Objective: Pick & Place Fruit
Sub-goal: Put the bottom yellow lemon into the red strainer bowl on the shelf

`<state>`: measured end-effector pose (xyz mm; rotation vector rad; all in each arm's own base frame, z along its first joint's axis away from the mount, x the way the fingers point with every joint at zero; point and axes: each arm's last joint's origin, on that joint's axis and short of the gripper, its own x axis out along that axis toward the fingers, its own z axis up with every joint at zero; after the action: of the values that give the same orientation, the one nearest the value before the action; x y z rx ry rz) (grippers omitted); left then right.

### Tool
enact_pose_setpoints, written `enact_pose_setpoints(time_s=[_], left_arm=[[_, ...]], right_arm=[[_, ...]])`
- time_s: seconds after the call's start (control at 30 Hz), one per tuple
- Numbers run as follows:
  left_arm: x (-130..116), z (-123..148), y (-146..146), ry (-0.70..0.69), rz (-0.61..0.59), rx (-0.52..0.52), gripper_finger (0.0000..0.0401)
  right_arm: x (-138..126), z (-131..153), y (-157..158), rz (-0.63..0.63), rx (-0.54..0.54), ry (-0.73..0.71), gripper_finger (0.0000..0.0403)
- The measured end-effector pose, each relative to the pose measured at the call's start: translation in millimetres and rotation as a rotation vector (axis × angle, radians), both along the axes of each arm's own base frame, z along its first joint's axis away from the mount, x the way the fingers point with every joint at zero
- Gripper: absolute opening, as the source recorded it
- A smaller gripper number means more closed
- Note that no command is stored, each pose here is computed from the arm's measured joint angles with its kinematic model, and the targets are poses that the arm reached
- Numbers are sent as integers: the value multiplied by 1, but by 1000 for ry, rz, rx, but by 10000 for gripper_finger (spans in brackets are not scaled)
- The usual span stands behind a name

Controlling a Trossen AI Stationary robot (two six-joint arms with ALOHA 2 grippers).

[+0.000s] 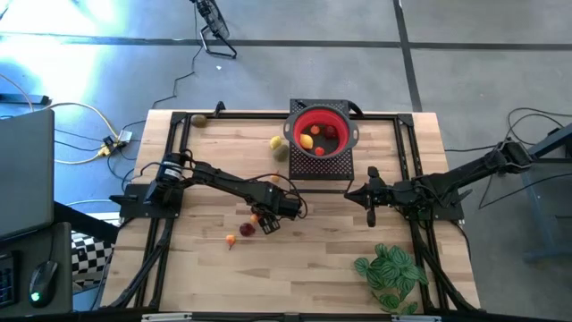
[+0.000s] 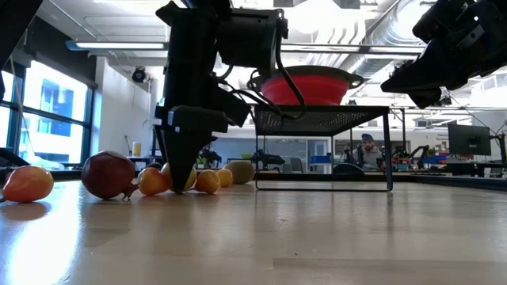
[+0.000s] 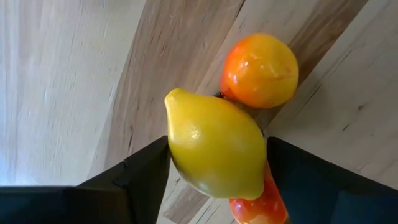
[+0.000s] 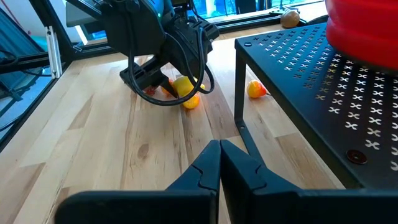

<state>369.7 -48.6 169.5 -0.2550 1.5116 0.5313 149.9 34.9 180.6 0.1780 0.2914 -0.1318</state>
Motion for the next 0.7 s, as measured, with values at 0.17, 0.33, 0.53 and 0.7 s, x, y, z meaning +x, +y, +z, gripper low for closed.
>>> enact_pose_setpoints(time_s=[0.17, 0.33, 0.53, 0.7], left_arm=[[2, 0, 0, -17, 0, -2, 240], [1, 0, 0, -14, 0, -2, 225], [1, 0, 0, -8, 0, -2, 211], [1, 0, 0, -8, 0, -2, 211]], right_arm=[[0, 0, 0, 0, 0, 0, 2], [0, 0, 0, 0, 0, 0, 2], [0, 0, 0, 0, 0, 0, 2], [0, 0, 0, 0, 0, 0, 2]])
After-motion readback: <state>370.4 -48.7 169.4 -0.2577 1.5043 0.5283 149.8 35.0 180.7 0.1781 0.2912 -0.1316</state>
